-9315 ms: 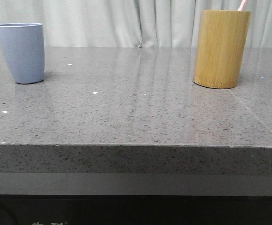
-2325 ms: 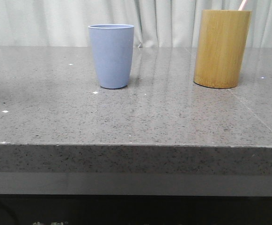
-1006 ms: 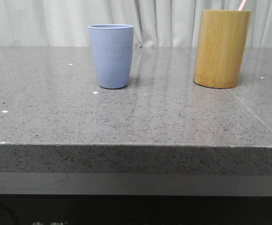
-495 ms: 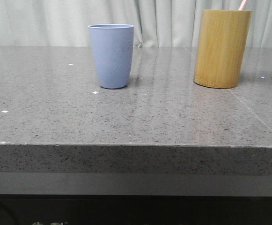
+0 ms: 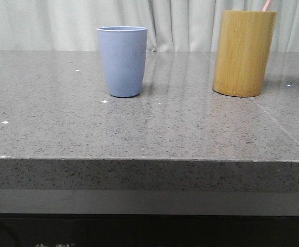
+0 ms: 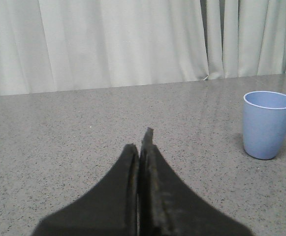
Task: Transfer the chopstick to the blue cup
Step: 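Reach the right gripper into the wooden cup and grasp the pink stick, then lift the pink stick up out of the wooden cup with the right gripper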
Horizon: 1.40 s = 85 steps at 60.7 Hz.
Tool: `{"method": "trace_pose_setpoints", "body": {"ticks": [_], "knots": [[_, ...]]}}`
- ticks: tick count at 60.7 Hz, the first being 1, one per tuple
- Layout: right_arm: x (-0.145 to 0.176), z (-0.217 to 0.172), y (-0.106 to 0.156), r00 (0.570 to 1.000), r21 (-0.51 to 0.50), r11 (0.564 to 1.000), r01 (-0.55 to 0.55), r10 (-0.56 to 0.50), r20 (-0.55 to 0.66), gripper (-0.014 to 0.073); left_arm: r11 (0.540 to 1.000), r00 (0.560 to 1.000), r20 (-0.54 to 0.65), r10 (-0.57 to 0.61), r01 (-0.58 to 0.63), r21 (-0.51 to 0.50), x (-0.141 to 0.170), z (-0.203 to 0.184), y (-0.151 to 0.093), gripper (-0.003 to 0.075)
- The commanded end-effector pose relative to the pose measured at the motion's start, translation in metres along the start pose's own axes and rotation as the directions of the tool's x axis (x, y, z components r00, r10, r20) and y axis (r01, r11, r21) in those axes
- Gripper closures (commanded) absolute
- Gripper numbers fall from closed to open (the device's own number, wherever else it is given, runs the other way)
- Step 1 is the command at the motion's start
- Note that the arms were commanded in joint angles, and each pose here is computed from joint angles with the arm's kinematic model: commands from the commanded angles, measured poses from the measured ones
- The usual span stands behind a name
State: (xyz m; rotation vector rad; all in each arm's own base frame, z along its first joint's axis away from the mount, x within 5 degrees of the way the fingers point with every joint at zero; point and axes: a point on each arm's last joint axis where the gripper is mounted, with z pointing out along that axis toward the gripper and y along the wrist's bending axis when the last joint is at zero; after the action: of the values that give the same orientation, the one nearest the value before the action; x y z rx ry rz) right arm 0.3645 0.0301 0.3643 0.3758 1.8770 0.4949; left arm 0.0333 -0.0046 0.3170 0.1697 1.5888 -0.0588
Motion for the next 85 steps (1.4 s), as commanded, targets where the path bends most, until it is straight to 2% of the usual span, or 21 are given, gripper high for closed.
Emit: {"method": "trace_pose_setpoints", "body": {"ticks": [1, 15, 23, 33, 48, 65, 85], "knots": [[-0.025, -0.018, 0.014, 0.992, -0.043, 0.999, 0.007, -0.001, 0.125, 0.0088, 1.000, 0.995, 0.095, -0.016, 0.016, -0.002, -0.015, -0.001, 0.001, 0.0739], [-0.025, -0.018, 0.014, 0.992, -0.043, 0.999, 0.007, -0.001, 0.125, 0.0407, 1.000, 0.995, 0.095, -0.016, 0.016, -0.002, -0.015, -0.001, 0.001, 0.0739], [-0.025, -0.018, 0.014, 0.992, -0.043, 0.999, 0.007, -0.001, 0.125, 0.0487, 1.000, 0.995, 0.095, -0.016, 0.016, -0.002, -0.015, -0.001, 0.001, 0.0739], [-0.025, -0.018, 0.015, 0.993, -0.044, 0.999, 0.007, -0.001, 0.122, 0.0523, 1.000, 0.995, 0.095, -0.016, 0.016, -0.002, -0.015, -0.001, 0.001, 0.0739], [-0.025, -0.020, 0.015, 0.992, -0.045, 0.999, 0.007, -0.001, 0.125, 0.0630, 1.000, 0.995, 0.095, -0.016, 0.016, -0.002, -0.015, -0.001, 0.001, 0.0739], [-0.028, -0.022, 0.016, 0.990, -0.044, 0.999, 0.020, -0.014, 0.143, 0.0633, 1.000, 0.995, 0.095, -0.016, 0.016, -0.002, -0.015, -0.001, 0.001, 0.0739], [-0.040, -0.048, 0.033, 0.962, -0.064, 0.988, 0.137, -0.118, 0.245, 0.0633, 1.000, 0.995, 0.093, -0.016, 0.016, -0.002, -0.014, -0.001, 0.001, 0.0739]]}}
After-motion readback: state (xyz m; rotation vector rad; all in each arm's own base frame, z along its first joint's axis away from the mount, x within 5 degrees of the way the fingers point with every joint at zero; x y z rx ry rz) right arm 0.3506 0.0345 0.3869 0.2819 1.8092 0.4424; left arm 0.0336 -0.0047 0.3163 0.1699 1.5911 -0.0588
